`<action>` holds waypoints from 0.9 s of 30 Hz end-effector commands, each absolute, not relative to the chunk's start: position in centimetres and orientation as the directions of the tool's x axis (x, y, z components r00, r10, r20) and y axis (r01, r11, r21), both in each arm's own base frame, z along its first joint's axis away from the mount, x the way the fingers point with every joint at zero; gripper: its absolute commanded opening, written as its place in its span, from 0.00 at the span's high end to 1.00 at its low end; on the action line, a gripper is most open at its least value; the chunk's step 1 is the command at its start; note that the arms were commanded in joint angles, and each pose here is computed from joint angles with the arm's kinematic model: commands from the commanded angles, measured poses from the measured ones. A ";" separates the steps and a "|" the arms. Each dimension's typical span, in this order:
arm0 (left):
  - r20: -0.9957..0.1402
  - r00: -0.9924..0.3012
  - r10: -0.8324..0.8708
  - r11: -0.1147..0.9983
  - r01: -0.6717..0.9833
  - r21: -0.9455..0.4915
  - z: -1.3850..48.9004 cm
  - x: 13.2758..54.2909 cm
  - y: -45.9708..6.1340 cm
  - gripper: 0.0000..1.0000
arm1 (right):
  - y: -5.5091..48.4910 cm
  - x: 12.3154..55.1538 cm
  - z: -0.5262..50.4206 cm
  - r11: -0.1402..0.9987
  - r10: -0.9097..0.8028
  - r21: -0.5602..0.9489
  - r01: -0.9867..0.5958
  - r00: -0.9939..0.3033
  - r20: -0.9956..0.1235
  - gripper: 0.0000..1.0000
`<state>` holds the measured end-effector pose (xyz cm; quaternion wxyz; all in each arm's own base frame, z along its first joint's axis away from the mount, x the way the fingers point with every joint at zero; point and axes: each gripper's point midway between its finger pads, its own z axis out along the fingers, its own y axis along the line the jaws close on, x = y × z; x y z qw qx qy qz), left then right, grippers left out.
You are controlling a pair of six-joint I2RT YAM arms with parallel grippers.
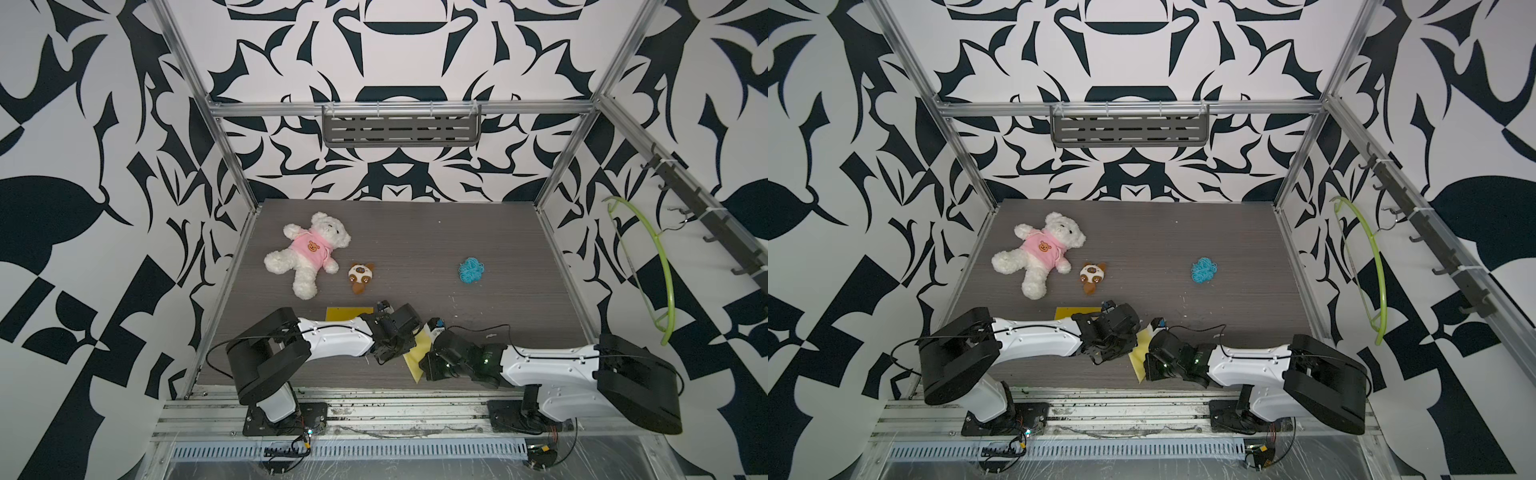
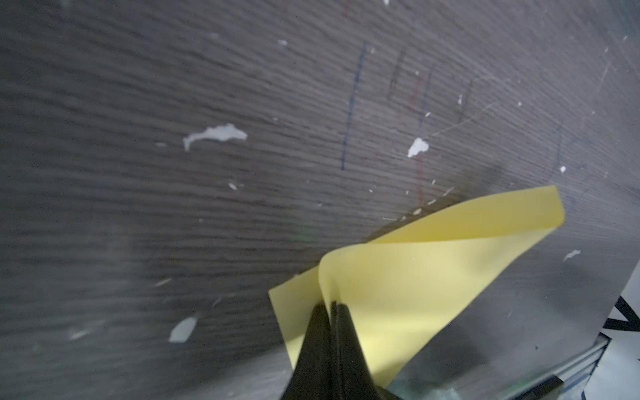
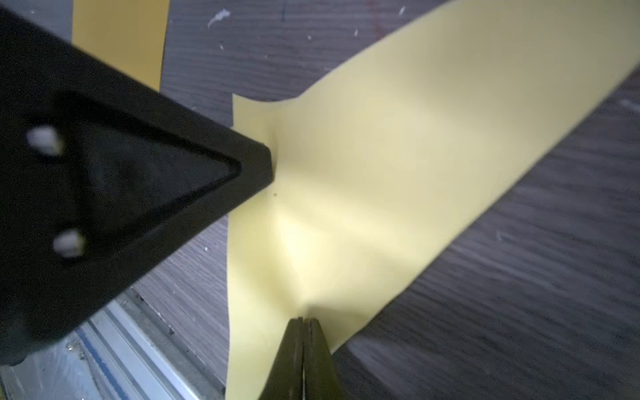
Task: Fold the square paper diagonally
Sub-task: Fold the paper at the center of the board.
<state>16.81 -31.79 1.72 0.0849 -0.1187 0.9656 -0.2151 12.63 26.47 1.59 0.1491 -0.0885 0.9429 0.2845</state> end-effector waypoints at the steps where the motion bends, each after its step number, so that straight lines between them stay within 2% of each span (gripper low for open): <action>1: -0.054 -0.973 -0.225 0.938 -0.202 -0.281 -1.6 14.2 -28.7 1.00 | 25.0 11.6 -0.3 0.857 -0.103 0.462 -0.229 -0.954 -0.282 0.91; 7: -0.055 -0.972 -0.227 0.940 -0.204 -0.275 -1.7 14.2 -28.5 1.00 | 24.8 11.7 0.7 0.859 -0.105 0.455 -0.237 -0.949 -0.297 0.91; 15: -0.057 -0.973 -0.223 0.940 -0.199 -0.279 -1.5 14.3 -28.7 1.00 | 26.4 12.4 4.9 0.800 -0.074 0.535 -0.271 -0.930 -0.361 0.87; 27: -0.060 -0.973 -0.221 0.941 -0.196 -0.275 -1.4 14.3 -28.7 1.00 | 28.1 10.4 3.8 0.786 -0.160 0.533 -0.314 -0.936 -0.314 0.87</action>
